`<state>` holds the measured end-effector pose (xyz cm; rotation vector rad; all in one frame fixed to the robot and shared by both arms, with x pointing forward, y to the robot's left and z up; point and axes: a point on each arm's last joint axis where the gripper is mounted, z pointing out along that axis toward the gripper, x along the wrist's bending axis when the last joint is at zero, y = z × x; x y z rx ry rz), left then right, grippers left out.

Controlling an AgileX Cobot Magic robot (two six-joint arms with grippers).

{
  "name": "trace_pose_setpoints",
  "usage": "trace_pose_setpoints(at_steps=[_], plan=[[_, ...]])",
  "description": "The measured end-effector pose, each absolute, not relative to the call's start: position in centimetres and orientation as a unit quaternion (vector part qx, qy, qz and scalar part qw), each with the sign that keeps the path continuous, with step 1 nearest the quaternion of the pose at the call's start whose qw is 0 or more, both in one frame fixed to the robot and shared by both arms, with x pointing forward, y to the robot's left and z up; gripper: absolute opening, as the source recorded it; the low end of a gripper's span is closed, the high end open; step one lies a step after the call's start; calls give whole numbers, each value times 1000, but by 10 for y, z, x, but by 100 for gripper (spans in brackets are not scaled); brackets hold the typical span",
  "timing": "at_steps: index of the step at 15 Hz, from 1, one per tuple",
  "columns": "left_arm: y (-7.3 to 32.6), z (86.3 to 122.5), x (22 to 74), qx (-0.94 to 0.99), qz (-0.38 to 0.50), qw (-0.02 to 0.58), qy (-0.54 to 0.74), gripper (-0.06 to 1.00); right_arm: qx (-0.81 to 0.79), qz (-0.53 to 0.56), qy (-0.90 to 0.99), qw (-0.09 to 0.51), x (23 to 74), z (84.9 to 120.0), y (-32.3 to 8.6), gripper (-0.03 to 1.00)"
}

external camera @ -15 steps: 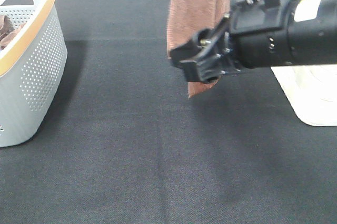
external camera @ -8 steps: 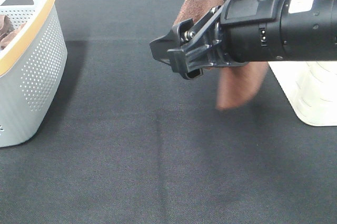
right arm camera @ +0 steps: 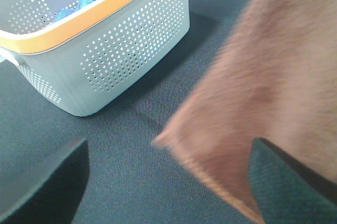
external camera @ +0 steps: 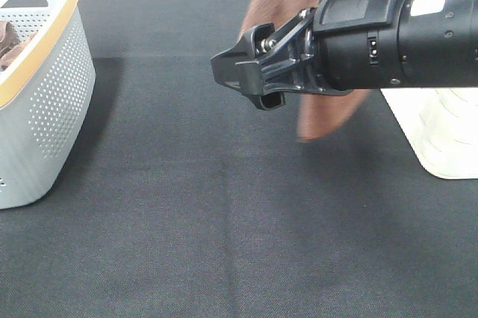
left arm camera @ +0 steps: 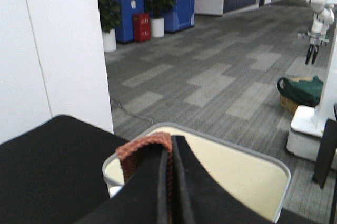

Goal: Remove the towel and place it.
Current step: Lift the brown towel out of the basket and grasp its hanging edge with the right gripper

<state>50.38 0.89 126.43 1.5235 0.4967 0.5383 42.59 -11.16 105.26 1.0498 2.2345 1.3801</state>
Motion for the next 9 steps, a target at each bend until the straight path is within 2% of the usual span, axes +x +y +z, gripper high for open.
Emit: trace_pose_setpoints(at_steps=[4, 9], plan=[[9, 1259, 503, 695, 235, 644, 218, 0, 371, 483, 778, 153, 426, 1053, -112, 78], [9, 1258, 503, 696, 217, 642, 239, 0, 383, 486, 772, 145, 426, 1053, -111, 87]])
